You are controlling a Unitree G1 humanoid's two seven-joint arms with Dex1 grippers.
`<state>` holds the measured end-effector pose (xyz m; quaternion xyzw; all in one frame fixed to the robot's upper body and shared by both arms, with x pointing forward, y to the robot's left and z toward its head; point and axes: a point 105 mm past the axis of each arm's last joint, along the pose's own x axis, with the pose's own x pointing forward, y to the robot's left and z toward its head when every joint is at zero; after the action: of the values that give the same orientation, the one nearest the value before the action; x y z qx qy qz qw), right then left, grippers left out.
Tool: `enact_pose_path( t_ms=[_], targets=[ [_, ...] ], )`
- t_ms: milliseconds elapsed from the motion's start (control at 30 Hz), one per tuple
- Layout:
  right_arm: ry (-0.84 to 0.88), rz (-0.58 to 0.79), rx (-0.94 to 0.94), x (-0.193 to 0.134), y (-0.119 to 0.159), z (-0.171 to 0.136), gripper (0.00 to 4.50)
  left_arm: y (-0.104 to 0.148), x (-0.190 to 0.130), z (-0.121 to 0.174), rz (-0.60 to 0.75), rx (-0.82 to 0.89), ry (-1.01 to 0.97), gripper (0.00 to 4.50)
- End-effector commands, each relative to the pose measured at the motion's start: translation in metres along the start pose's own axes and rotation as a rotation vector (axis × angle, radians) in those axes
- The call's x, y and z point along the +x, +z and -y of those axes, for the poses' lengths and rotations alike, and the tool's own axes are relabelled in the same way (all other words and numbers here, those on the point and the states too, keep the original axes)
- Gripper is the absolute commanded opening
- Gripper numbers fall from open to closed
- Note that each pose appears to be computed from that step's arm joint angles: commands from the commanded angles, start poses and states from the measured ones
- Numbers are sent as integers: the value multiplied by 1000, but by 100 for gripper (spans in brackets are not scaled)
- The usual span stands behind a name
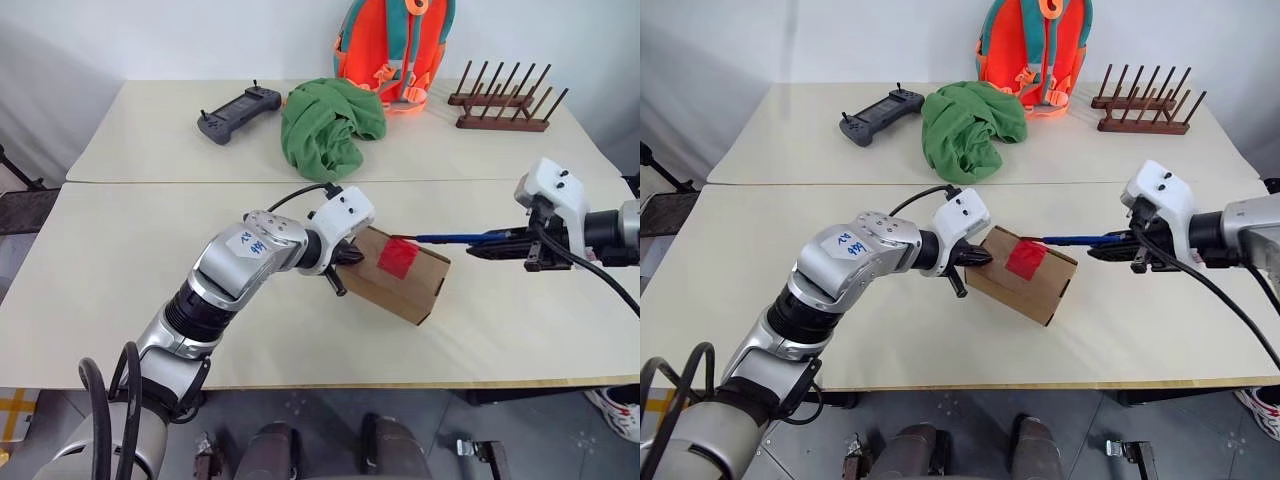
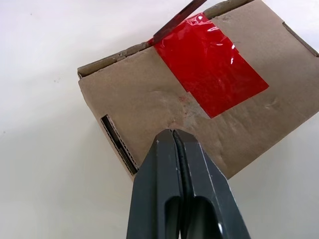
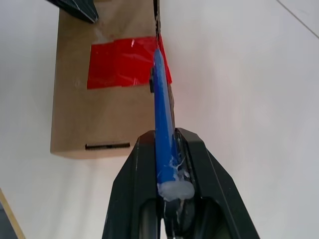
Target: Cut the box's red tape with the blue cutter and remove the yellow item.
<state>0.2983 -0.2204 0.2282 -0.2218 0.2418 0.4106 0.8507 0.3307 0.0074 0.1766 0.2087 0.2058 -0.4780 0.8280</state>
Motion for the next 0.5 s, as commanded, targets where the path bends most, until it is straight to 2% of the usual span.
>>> enact_pose_path(
  t_ms=[33, 500],
  targets=[
    [-39, -31, -19, -9, 1, 6, 16, -12, 2, -5, -44, -34, 23, 3],
    [34, 6, -35, 18, 14, -1, 16, -11, 0, -10, -43, -31, 41, 3]
  ],
)
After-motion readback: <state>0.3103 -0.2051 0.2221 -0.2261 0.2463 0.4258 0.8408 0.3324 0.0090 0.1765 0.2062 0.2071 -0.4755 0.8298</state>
